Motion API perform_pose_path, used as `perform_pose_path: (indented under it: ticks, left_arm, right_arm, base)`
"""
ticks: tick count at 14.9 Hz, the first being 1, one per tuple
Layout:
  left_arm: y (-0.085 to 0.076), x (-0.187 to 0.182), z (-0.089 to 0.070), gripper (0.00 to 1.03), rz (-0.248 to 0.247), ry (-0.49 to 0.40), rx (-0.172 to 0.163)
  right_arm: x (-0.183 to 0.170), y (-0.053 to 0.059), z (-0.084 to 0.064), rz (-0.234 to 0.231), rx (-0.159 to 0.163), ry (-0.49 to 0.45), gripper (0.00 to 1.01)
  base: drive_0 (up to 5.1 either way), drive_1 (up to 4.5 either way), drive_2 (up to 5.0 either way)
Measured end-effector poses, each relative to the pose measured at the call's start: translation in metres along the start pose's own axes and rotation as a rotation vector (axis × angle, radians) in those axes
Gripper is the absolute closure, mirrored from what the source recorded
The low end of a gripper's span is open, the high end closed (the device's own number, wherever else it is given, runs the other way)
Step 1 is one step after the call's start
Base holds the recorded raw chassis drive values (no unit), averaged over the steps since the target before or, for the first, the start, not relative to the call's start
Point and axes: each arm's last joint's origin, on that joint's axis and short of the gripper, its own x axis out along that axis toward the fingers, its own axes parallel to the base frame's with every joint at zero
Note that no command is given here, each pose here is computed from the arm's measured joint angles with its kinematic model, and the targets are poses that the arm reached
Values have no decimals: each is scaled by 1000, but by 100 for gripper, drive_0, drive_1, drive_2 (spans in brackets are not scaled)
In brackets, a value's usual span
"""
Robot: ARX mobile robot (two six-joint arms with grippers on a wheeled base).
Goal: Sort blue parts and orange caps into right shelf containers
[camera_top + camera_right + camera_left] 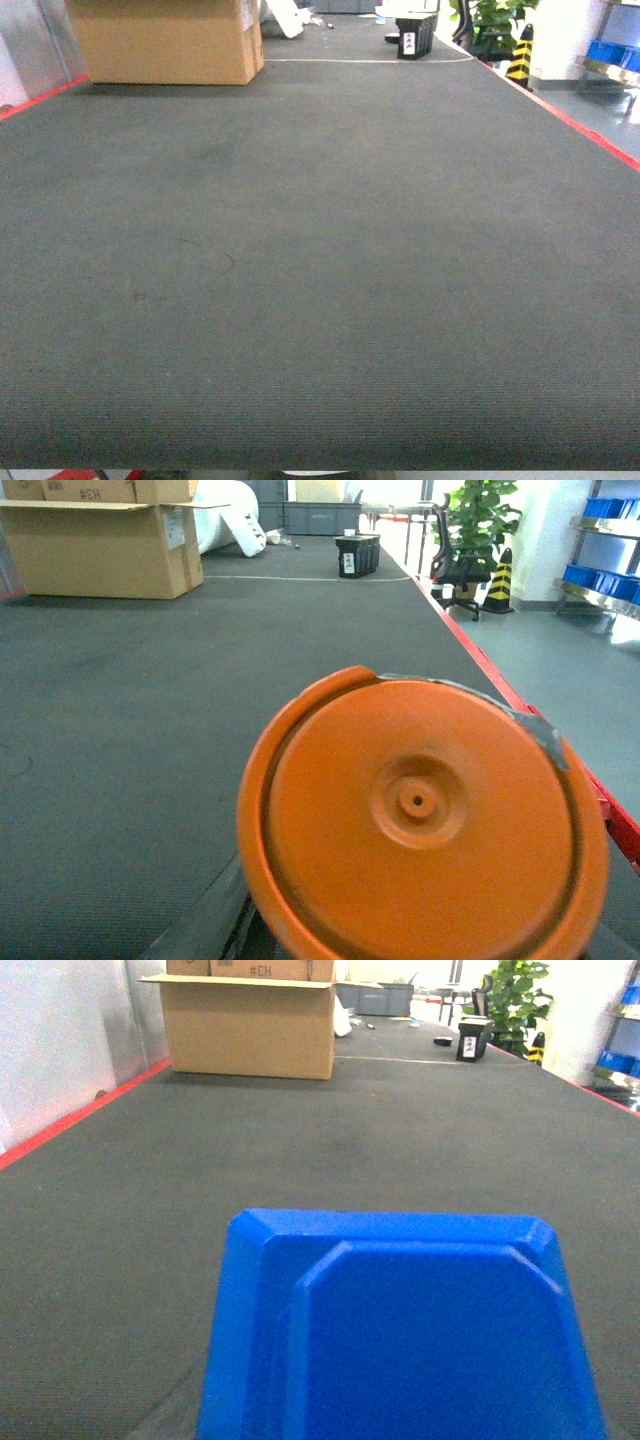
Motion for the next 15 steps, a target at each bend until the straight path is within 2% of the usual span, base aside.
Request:
perform_pose_path:
  ticks: [15]
  left_arm:
    - [0,0,0,61,2,2,0]
  right_arm:
    - [0,0,0,0,0,0,55]
  base:
    - [0,0,0]
